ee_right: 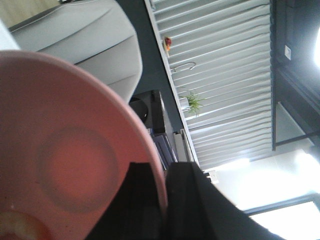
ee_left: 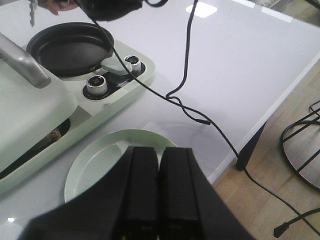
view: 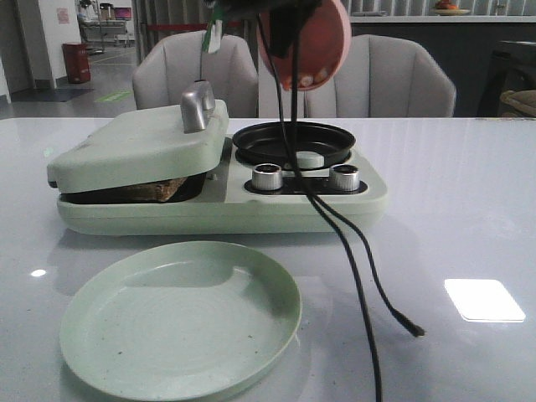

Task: Make breakfast with bread and shrimp
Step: 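Tilt the pink bowl over the frying pan to pour the shrimp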

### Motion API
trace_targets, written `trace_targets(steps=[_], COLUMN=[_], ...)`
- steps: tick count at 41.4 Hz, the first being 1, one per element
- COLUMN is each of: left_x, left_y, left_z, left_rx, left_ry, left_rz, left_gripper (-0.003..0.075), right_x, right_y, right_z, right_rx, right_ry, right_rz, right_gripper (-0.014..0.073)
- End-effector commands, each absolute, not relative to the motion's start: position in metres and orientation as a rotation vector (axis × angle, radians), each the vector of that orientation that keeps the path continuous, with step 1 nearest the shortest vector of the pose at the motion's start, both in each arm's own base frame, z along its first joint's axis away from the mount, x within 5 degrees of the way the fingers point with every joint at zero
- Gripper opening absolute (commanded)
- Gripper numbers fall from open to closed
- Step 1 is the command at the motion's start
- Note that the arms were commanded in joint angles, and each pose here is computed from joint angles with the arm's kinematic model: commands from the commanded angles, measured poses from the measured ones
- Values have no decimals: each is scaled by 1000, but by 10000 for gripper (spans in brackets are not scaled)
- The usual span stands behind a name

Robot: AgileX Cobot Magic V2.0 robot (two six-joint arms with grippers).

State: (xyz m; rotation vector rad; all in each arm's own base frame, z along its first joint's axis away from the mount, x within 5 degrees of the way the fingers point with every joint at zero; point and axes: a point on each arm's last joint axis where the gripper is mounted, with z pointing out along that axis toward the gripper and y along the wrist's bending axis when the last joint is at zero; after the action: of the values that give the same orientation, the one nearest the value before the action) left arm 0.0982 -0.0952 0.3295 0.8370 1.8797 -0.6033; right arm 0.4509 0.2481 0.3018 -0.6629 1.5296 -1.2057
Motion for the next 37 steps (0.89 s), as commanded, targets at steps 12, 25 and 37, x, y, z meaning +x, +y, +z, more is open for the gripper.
trace_targets(steps=[12, 25, 37], left_x=[100, 100, 101], left_y=[-96, -96, -96], left_z=[345, 345, 345], left_rx=[771, 771, 770], left_ry=[1800, 1800, 1799], left_rz=[-620, -620, -620], left_gripper=[98, 98, 98], right_x=[418, 440, 430], right_y=[226, 240, 232], right_z=[415, 351, 378], right_rx=[-525, -641, -599], right_ry=[1326, 1391, 1369], right_rz=[-1195, -1303, -1276], right_gripper=[45, 45, 45])
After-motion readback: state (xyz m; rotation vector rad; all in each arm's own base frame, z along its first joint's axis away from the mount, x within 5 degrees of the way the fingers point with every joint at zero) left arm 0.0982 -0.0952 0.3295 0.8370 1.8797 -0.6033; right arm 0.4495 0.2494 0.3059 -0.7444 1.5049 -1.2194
